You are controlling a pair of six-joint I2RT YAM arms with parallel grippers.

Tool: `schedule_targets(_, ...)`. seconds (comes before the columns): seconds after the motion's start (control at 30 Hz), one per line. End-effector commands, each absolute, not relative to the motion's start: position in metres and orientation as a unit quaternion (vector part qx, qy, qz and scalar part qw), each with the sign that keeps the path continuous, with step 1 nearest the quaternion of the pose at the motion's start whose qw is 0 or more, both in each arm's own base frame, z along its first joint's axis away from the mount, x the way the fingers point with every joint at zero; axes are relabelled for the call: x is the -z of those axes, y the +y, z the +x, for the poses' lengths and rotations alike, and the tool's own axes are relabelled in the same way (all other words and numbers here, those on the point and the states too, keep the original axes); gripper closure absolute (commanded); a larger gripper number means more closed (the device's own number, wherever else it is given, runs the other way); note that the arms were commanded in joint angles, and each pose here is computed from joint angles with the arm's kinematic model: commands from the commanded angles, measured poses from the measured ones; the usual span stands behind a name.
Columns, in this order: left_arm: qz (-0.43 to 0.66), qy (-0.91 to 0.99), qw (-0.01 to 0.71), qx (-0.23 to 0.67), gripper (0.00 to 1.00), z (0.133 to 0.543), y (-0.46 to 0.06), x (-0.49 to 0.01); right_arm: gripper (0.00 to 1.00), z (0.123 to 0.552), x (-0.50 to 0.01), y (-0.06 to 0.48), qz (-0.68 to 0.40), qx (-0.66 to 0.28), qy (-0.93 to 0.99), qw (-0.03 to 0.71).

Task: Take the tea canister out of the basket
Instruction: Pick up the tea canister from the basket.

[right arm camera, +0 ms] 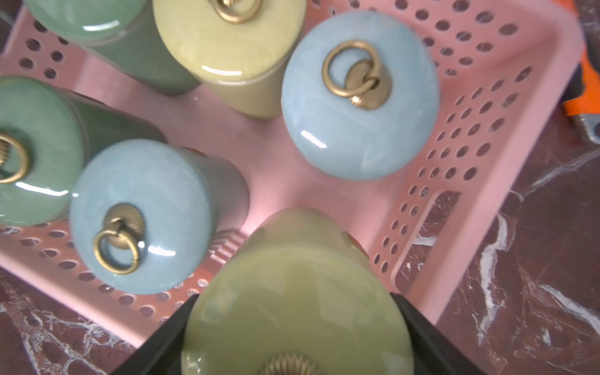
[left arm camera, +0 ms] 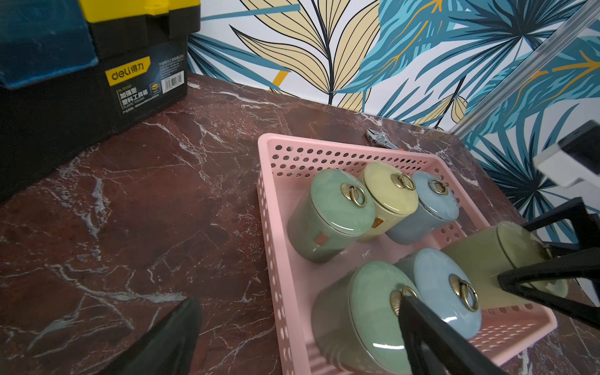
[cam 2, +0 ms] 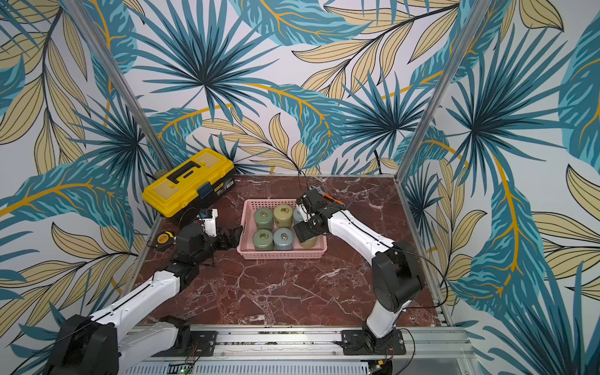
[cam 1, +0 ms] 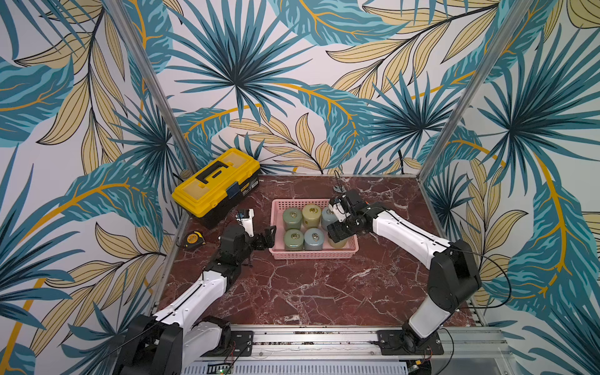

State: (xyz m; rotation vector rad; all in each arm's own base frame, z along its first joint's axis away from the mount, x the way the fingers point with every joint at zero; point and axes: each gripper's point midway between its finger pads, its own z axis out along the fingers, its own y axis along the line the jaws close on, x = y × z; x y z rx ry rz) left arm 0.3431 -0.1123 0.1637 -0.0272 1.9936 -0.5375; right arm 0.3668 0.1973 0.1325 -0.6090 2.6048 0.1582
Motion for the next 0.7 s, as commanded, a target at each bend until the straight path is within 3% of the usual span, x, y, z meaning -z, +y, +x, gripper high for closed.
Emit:
schedule_targets(0.0, -0.011, 0.825, 0.522, 0.218, 0.00, 0.343, -0.110, -0.170, 0.54, 0.372, -0.169, 0.198, -0.211, -0.059, 0.937, 0.272)
schedule_targets(0.67, -0.017, 0.817, 0.533, 0.217, 0.00, 0.340, -0.106, -0.175, 0.54, 0.327, -0.211, 0.203, -0.210, -0.057, 0.927, 0.304)
